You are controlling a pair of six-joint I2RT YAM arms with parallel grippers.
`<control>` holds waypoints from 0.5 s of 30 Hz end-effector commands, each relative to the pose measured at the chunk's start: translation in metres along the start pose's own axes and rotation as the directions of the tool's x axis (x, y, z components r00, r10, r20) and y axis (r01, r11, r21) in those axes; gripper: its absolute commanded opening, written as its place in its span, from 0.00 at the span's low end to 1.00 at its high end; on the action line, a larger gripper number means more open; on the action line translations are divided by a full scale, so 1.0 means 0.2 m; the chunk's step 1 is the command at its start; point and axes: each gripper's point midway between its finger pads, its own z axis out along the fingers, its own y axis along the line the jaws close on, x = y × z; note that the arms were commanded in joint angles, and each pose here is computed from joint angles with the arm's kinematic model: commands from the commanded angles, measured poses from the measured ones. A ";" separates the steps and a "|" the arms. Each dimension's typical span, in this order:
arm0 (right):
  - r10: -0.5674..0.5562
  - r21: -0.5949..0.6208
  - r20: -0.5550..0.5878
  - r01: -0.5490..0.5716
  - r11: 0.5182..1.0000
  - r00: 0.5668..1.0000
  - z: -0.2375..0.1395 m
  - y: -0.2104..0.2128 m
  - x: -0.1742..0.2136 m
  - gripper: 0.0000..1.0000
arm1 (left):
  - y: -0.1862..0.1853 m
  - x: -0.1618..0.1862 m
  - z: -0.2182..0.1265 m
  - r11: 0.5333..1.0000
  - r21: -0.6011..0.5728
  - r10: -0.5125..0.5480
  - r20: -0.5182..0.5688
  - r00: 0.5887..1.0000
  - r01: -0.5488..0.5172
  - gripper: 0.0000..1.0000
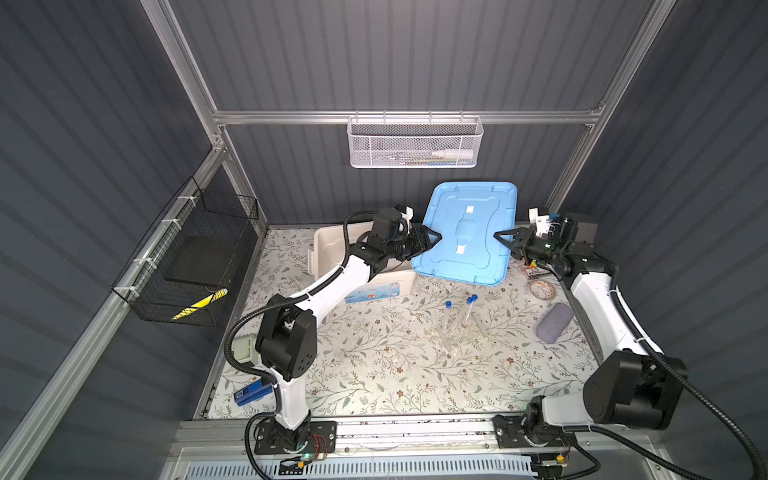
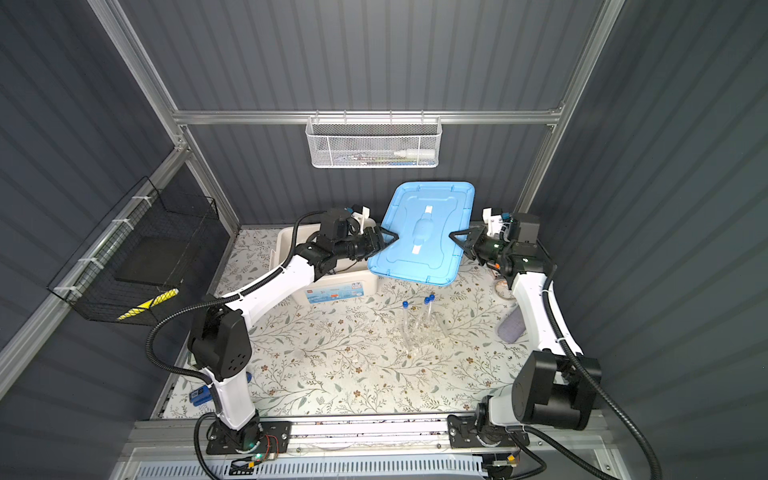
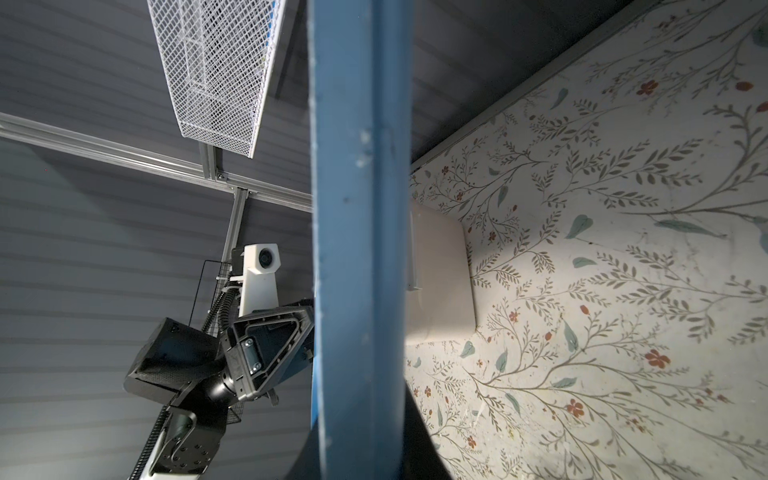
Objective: Organize the chemistry lab equipment
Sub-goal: 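Hold the tilted lid with the right gripper while the left gripper grasps its other edge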
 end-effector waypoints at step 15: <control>-0.268 0.082 0.132 0.259 0.962 0.954 -0.20 0.28 -0.04 0.02 | -0.11 -0.25 -0.53 0.964 -0.236 0.167 0.192 0.967 -0.119 1.00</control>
